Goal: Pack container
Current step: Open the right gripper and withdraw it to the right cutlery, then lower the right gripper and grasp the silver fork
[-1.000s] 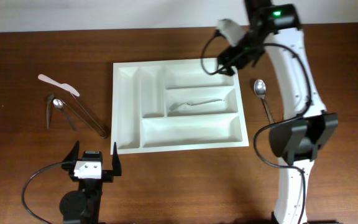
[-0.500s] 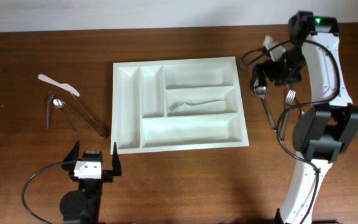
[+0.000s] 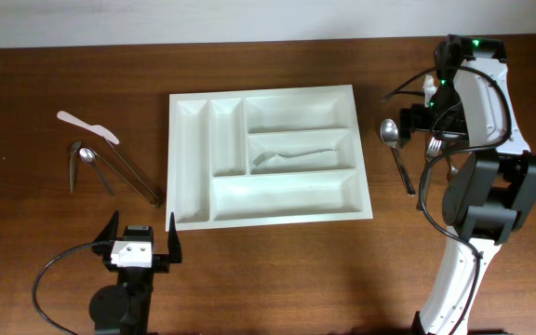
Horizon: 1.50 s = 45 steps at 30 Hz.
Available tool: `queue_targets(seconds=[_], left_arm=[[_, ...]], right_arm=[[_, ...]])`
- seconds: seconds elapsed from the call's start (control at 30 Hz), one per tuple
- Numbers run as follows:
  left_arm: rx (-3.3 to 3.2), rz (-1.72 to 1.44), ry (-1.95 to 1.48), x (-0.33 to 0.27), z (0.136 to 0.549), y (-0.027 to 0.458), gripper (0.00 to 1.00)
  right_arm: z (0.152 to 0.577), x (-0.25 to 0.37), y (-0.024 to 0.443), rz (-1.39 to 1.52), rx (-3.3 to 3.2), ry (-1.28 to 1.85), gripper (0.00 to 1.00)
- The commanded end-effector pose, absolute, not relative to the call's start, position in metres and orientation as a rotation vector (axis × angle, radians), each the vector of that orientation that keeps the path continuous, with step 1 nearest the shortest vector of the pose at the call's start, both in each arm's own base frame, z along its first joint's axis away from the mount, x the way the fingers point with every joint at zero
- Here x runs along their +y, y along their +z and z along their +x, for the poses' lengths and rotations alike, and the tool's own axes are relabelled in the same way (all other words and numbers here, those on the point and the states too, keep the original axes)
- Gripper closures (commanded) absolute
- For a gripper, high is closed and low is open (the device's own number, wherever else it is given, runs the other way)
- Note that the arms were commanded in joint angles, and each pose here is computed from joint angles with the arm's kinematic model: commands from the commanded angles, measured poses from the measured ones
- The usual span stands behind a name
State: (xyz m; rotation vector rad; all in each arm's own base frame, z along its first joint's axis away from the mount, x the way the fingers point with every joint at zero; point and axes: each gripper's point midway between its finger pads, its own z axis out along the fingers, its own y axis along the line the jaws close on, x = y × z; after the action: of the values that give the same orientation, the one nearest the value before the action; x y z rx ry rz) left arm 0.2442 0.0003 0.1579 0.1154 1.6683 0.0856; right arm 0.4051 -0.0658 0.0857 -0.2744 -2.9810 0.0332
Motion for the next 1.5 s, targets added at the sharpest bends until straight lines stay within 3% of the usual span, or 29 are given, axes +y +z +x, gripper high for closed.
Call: queue_targets(seconds=[0.0,0.3,0.5,0.73,0.9,1.27,1.47], left_arm=[[1.667,0.103,0.079,0.0,0.244,0.157,0.01],[1.667,0.104,0.079,0.0,0.244,0.157,0.01],[1.667,0.103,0.079,0.0,0.244,0.157,0.01],[1.667,0.104,0.079,0.0,0.244,0.157,0.01],[1.667,0.104,0.079,0.0,0.244,0.157,0.01],[1.667,0.104,0.079,0.0,0.244,0.157,0.01],[1.667,0.103,0.079,0.0,0.244,0.157,0.01]], right_arm=[[0.399,-0.087,0.099,-0.507,-2.962,0.235,0.07],[0.4,-0.093,0.094,-0.761,-2.925,0.303,0.12],[0.393,-0.092,0.065,-0.869,-2.869,0.315,0.15],[0.386,-0.08,0.021,-0.894,-2.849,0.223,0.17],[0.396,-0.062,0.0,-0.708,-2.939,0.028,0.19],[0.391,-0.062,-0.018,-0.694,-2.95,0.03,0.32],[0.382,-0.071,-0.027,-0.701,-2.931,0.028,0.48]])
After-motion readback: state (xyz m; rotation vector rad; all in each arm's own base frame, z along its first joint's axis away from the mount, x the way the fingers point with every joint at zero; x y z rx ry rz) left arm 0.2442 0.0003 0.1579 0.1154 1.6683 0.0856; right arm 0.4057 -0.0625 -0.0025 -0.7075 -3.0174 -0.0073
